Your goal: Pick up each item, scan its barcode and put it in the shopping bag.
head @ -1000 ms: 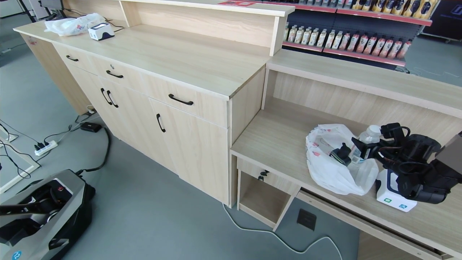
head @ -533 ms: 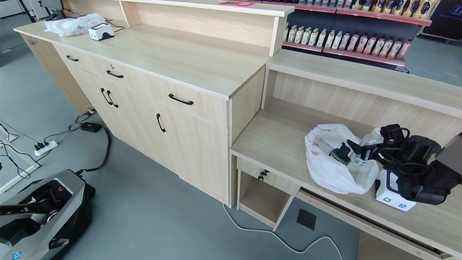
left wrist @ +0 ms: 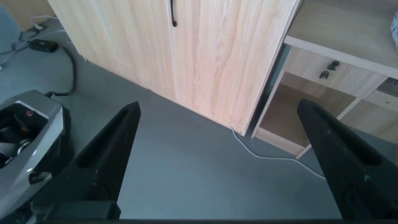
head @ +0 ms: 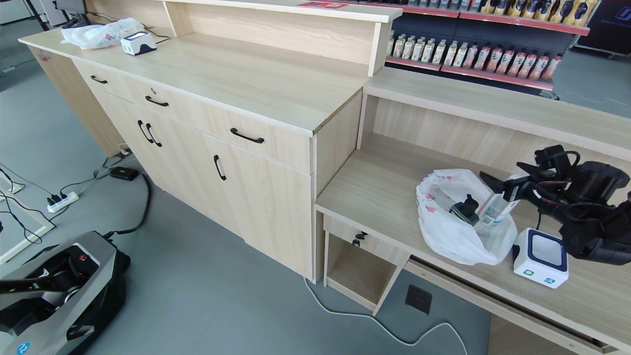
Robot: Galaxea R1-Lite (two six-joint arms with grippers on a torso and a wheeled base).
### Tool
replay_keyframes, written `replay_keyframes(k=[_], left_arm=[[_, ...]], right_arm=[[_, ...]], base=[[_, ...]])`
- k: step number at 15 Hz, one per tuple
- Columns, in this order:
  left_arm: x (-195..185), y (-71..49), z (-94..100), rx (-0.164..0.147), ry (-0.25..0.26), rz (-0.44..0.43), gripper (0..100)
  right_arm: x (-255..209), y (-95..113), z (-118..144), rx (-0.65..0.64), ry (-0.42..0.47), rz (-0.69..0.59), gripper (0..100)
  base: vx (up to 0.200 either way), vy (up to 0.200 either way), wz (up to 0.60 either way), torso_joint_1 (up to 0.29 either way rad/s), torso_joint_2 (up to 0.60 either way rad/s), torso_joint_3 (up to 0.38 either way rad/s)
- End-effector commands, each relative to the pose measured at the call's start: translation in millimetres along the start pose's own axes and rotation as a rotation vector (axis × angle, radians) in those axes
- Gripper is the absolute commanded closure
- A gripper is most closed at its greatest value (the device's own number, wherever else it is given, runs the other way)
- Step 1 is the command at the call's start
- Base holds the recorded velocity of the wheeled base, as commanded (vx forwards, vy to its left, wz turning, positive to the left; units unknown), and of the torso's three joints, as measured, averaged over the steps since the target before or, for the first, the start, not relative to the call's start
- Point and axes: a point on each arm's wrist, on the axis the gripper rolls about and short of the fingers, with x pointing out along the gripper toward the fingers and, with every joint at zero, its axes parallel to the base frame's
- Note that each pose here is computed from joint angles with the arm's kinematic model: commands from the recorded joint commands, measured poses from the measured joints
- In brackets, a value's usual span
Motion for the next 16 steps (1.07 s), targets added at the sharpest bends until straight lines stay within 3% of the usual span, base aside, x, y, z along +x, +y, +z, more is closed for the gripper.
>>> replay_keyframes(k=[1, 4, 7, 8, 11, 12, 13, 16], left_arm=[[0.0, 0.0, 0.0, 0.000, -0.001, 0.001, 0], [0.0, 0.0, 0.0, 0.000, -0.001, -0.001, 0], [0.0, 0.0, 0.0, 0.000, -0.001, -0.001, 0], [0.0, 0.0, 0.0, 0.000, -0.001, 0.001, 0], [0.0, 0.0, 0.0, 0.000, -0.001, 0.001, 0], [0.0, 0.0, 0.0, 0.000, -0.001, 0.001, 0], [0.0, 0.0, 0.0, 0.000, -0.001, -0.001, 0], [-0.1, 0.0, 0.4, 0.000, -0.002, 0.001, 0]], right_arm=[[-54.6, 9.0, 95.7, -0.101, -0.112, -0.001, 0], [-106.3, 23.7, 160.2, -0.180, -0.241, 0.121, 0], [-137.6, 31.2, 214.6, -0.205, -0.279, 0.104, 0], [-149.4, 34.1, 225.4, -0.187, -0.253, 0.049, 0], [-186.4, 45.4, 238.4, -0.080, -0.039, -0.157, 0], [-209.1, 57.6, 237.0, -0.022, 0.111, -0.246, 0], [-227.0, 67.2, 231.4, 0.009, 0.202, -0.280, 0], [-276.9, 96.8, 205.9, 0.055, 0.251, -0.283, 0]], base=[[0.000, 0.000, 0.00, 0.000, 0.00, 0.000], [0.000, 0.000, -0.40, -0.002, 0.00, 0.000], [0.000, 0.000, -0.60, 0.004, 0.00, 0.004], [0.000, 0.000, -0.60, 0.007, 0.00, -0.002], [0.000, 0.000, -0.60, 0.002, 0.00, 0.006], [0.000, 0.000, -0.60, 0.002, 0.00, -0.002], [0.000, 0.000, -0.60, 0.002, 0.01, 0.002], [0.000, 0.000, -0.60, 0.004, 0.00, 0.004]])
